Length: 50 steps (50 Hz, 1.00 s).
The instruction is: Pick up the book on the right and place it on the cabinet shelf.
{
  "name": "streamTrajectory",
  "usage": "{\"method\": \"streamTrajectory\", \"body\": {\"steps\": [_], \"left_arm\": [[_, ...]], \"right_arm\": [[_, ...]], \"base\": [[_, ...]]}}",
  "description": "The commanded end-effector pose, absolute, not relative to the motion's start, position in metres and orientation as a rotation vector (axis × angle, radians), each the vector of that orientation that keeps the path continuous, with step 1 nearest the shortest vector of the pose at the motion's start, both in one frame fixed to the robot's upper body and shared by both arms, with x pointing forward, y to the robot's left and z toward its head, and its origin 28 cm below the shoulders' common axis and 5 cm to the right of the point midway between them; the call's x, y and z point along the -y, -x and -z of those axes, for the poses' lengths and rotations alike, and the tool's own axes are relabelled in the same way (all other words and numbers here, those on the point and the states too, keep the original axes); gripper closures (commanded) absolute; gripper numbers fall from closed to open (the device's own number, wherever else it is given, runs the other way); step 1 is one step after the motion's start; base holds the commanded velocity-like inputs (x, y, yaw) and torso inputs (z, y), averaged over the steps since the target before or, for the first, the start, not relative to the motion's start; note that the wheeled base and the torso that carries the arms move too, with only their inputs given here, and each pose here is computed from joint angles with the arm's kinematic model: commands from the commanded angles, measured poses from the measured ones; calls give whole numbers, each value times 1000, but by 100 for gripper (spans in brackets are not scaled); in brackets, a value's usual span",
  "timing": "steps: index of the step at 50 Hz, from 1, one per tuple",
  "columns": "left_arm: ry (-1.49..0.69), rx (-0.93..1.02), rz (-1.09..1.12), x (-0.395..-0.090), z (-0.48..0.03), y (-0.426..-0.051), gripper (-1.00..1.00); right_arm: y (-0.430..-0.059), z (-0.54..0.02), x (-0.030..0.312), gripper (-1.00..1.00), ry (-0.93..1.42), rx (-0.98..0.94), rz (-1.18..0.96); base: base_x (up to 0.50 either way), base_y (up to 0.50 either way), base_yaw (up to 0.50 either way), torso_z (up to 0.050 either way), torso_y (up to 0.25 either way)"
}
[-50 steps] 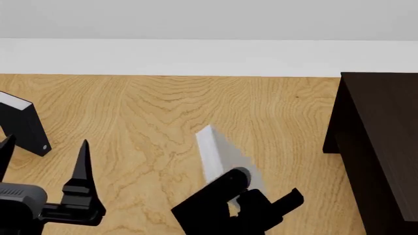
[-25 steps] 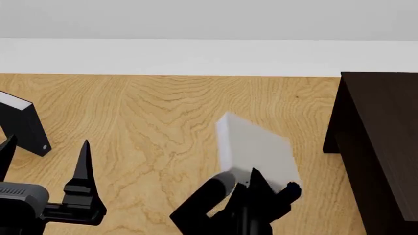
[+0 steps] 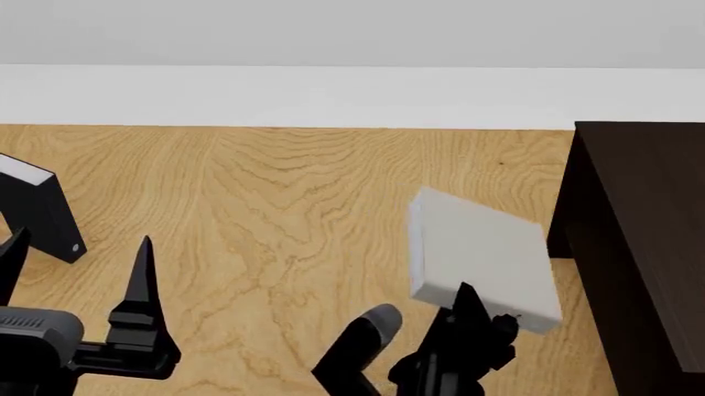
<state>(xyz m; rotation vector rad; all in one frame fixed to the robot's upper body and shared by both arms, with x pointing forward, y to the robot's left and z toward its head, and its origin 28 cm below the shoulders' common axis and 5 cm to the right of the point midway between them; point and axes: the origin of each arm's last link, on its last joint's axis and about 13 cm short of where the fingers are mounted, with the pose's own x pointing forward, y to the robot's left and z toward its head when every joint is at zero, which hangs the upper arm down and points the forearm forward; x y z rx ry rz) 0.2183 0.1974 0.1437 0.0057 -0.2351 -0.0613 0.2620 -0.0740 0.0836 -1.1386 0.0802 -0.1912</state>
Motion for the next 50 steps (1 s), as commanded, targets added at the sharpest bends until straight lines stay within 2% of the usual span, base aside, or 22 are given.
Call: {"method": "streamTrajectory", "body": {"steps": [1,50], "left_arm": [[-6,235,63,-197,-143,-218,-100],[-2,237,67,-196,-143,-218,-100]], "right_arm": [[-271,-85,85,100,1255,-9,345],[-276,-61,116,100,1307,-149,451]], "base": [[0,0,0,0,0],[0,0,0,0,1]]}}
